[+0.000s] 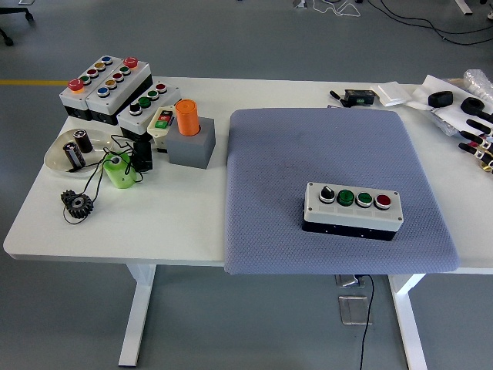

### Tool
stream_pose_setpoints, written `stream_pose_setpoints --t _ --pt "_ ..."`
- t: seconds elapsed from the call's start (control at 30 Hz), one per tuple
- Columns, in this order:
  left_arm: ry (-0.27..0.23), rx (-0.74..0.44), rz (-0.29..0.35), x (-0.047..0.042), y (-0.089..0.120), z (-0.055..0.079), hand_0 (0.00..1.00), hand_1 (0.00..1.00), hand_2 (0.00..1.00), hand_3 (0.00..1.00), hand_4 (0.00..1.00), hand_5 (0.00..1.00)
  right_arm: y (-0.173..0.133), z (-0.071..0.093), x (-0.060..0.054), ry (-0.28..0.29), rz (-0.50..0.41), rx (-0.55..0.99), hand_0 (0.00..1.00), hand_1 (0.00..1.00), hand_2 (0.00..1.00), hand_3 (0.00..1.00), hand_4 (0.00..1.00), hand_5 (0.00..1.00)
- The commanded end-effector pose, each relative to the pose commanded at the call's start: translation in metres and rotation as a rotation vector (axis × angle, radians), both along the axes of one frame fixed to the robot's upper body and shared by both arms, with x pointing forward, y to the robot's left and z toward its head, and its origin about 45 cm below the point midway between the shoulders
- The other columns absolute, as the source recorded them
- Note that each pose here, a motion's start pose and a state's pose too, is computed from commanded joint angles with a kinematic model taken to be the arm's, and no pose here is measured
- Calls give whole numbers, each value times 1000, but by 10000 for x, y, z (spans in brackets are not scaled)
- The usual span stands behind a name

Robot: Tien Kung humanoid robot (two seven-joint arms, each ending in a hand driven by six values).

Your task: Pick up the button,place it on the desk,press the button,press the button

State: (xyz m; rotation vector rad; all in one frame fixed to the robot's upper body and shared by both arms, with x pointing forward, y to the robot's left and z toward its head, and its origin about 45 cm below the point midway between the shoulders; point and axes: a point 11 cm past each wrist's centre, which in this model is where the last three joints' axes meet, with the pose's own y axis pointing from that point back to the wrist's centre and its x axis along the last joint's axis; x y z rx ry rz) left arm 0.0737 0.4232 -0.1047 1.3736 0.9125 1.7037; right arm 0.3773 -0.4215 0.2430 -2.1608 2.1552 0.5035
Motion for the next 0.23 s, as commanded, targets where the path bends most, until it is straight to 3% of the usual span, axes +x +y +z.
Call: stream_pose_setpoints --t 0.23 --pt "11 2 -4 -40 4 -5 645 696 693 507 316 998 -8 -32 -10 9 -2 3 815 745 784 739 559 575"
